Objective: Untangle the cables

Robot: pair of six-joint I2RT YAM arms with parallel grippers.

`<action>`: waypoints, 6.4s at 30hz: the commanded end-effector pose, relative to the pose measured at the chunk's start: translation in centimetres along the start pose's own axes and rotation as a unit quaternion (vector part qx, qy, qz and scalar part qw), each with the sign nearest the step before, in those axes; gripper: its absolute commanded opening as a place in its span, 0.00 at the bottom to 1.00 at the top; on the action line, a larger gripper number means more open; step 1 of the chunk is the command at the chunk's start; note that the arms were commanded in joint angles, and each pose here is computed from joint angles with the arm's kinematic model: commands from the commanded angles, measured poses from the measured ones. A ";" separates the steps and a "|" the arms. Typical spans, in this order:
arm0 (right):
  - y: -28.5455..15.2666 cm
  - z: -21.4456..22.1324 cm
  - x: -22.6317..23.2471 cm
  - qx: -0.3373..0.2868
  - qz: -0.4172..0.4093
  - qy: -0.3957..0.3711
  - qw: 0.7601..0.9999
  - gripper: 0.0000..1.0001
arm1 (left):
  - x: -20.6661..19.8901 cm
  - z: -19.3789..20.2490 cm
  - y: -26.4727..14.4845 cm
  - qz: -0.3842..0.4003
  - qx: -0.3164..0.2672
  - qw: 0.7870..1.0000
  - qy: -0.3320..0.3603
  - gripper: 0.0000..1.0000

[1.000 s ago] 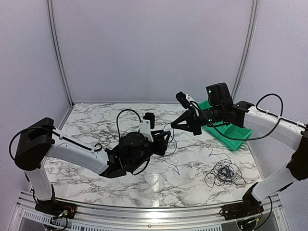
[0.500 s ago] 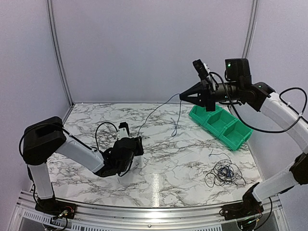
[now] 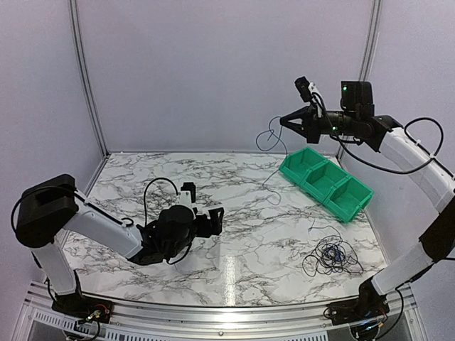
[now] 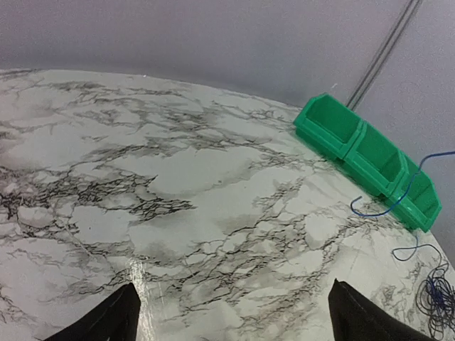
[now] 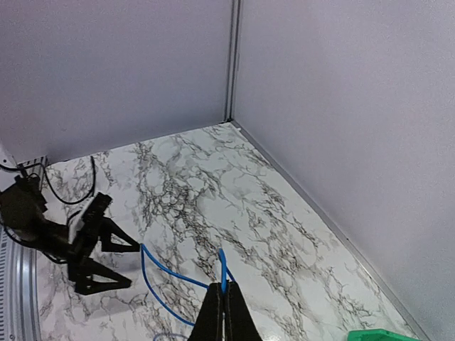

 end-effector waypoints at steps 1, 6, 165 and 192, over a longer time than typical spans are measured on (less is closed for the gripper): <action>-0.5 0.3 -3.0 -0.004 0.075 0.001 0.997 0.00 | -2.5 -2.9 -3.0 0.074 -0.008 0.997 0.028 0.99; -1.3 0.6 -5.3 0.000 0.134 -0.005 0.991 0.00 | -4.5 -5.6 -5.2 0.109 0.048 0.992 0.037 0.99; 6.3 17.4 6.3 0.261 -0.106 0.024 0.959 0.00 | -10.9 -4.6 -4.0 0.186 0.037 0.978 0.086 0.81; 7.7 18.2 8.1 0.235 -0.139 0.044 0.961 0.00 | -8.6 -0.3 -0.3 0.096 0.067 0.992 0.050 0.18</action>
Point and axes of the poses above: each gripper's point midway between its finger pads, its own y axis out along the fingers, its own x axis along the line the jaws close on, z = x × y, the point moved 7 cm from there along -y, back along the fingers, and after that the axes turned 4 degrees about -y, right-handed, at the moved point
